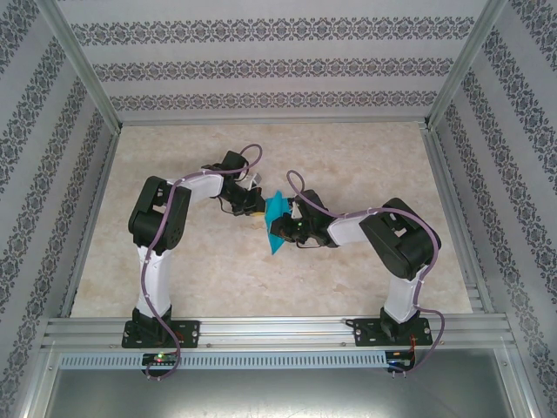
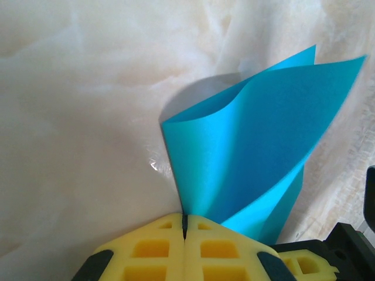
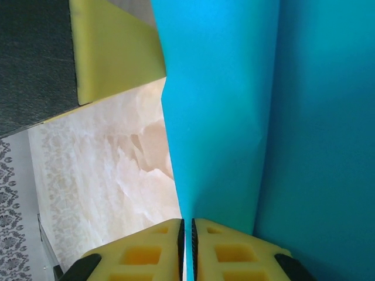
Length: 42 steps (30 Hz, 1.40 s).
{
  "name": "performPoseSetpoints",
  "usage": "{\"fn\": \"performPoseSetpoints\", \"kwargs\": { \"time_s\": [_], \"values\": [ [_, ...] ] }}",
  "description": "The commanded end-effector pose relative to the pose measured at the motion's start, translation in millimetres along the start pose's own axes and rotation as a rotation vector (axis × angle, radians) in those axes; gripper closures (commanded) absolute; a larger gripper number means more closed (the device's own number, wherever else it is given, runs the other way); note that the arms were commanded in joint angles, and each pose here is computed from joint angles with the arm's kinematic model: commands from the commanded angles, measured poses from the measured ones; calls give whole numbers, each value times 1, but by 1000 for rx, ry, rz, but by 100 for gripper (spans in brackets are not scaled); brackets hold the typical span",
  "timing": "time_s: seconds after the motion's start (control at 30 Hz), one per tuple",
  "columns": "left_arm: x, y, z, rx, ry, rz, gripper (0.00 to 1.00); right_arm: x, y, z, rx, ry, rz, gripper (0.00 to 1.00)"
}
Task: Fold a paper plane with a square sheet of paper (pick it up from the middle)
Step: Fourth fold the wing at the center of the table.
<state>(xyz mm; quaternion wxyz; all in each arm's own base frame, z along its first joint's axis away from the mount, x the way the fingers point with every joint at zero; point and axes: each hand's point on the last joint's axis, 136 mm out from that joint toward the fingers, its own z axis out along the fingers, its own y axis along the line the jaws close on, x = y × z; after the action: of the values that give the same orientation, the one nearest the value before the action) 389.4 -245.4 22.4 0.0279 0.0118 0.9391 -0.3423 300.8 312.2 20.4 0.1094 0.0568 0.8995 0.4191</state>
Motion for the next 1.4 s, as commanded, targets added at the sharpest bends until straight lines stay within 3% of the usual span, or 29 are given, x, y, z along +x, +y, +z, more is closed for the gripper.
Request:
{"fn": "performPoseSetpoints", "kwargs": {
  "time_s": [0.0,0.2,0.33,0.57,0.73,1.37],
  "values": [
    [-6,-7,-9,-22,-18,45,90,28,-37,6,132,86,41,86],
    [-6,-17,-33,-61,-71,67,78,28,-39,8,139,91,55,87],
    [-1,-30,-49,-51,-97,85,76,28,-42,7,143,83,68,88],
    [24,-58,-42,26,-40,116,84,26,-42,5,144,74,73,90],
    [35,-51,-22,23,10,100,93,27,-41,5,141,72,72,91],
    [31,-28,18,9,72,89,96,27,-37,1,117,64,57,97]
  ]
}}
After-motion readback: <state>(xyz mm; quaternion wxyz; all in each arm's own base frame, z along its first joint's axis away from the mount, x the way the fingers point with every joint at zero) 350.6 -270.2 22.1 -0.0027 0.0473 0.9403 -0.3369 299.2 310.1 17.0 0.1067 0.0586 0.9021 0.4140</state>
